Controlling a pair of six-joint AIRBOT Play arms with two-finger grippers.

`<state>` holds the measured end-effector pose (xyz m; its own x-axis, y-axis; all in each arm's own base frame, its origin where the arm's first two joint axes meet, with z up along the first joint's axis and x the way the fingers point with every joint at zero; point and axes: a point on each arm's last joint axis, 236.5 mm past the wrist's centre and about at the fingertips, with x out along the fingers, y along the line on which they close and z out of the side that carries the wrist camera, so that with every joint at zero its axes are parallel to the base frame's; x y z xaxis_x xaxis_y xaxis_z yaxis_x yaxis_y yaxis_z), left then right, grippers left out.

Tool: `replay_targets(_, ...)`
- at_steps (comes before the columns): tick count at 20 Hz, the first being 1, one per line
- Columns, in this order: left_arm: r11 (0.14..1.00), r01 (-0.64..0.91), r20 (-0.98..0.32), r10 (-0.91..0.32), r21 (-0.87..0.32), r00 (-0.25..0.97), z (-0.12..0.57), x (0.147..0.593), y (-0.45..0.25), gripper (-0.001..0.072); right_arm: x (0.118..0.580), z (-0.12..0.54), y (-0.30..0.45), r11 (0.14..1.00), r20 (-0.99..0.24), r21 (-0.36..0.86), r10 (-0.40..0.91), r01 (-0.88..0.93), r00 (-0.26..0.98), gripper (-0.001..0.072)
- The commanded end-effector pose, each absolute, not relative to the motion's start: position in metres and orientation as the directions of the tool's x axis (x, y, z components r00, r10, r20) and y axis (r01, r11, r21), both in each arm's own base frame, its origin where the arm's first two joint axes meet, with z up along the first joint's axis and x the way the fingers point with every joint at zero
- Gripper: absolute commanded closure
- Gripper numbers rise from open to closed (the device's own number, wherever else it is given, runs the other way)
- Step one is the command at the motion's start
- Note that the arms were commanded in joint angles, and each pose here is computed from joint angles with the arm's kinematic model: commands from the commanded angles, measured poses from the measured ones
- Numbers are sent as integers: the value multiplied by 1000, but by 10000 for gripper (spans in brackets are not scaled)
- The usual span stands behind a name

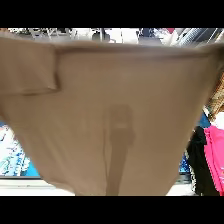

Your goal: Fold the clothes and pants, and hang the long-sleeved shirts on hangers.

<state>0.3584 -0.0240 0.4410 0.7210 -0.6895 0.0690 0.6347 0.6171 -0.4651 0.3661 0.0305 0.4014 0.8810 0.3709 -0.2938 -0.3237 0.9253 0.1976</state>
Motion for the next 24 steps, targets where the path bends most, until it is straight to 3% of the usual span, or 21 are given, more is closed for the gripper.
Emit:
replay_targets(1,711,430,-295,-652,-556,698,275,434,-31,703,443,249,37,896,-561,342,437,-285,702,696)
replay_targets(5,754,161,-485,-555,-637,676,104,517,-24,703,541,100,30,949,-678,269,307,-162,668,696)
replay_targets(9,687,-2,-515,-543,-727,664,11,555,-22,704,590,24,30,948,-669,309,274,-76,691,696)
replay_targets(12,691,2,-547,-574,-723,609,-3,543,-24,704,581,9,35,947,-708,309,294,-93,642,696)
replay_targets(16,642,30,-578,-708,-766,406,-10,489,-36,704,541,-20,36,952,-827,272,304,-137,472,696)
replay_targets(21,737,-61,-730,-649,-673,213,-49,441,-14,702,495,-56,39,945,-914,286,319,-158,253,694)
replay_targets(22,735,-62,-728,-651,-675,215,-48,442,-14,607,489,-62,40,943,-920,295,324,-153,221,529)
replay_targets(23,731,-68,-726,-655,-679,210,-47,440,-15,355,483,-65,39,944,-926,301,323,-137,194,248)
replay_targets(24,717,-84,-719,-672,-691,179,-44,432,-17,267,473,-66,32,946,-935,305,319,-110,157,202)
